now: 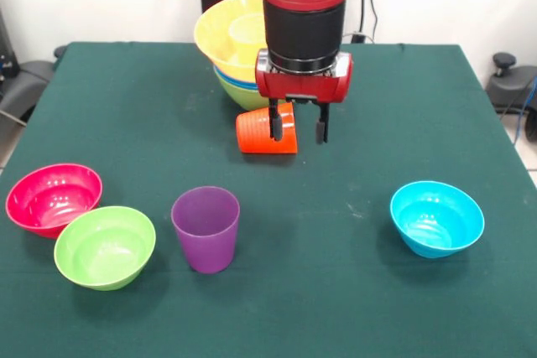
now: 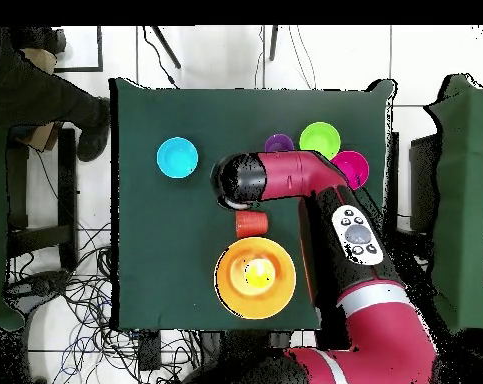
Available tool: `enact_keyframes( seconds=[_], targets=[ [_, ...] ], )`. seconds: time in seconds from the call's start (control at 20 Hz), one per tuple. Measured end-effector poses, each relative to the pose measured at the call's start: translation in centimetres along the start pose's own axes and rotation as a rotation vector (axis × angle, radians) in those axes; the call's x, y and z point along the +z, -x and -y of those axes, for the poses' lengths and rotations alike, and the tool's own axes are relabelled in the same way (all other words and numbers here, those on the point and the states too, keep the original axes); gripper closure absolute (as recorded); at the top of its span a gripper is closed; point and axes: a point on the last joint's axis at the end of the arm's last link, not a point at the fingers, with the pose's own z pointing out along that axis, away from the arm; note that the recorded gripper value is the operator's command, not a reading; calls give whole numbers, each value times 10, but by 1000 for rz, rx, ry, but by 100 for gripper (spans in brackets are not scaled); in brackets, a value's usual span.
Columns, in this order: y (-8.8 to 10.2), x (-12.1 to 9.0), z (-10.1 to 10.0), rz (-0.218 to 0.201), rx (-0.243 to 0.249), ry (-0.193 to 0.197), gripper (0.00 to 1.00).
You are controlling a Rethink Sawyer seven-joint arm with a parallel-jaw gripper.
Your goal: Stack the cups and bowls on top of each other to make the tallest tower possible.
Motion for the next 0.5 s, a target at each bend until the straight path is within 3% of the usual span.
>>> enact_keyframes(
  seconds=[0.2, 0.25, 0.5],
  targets=[
    [8, -3, -3, -30, 3, 2, 0],
    [8, -8, -1, -61, 5, -6, 0],
    [7, -24, 6, -112, 11, -22, 0]
  ],
)
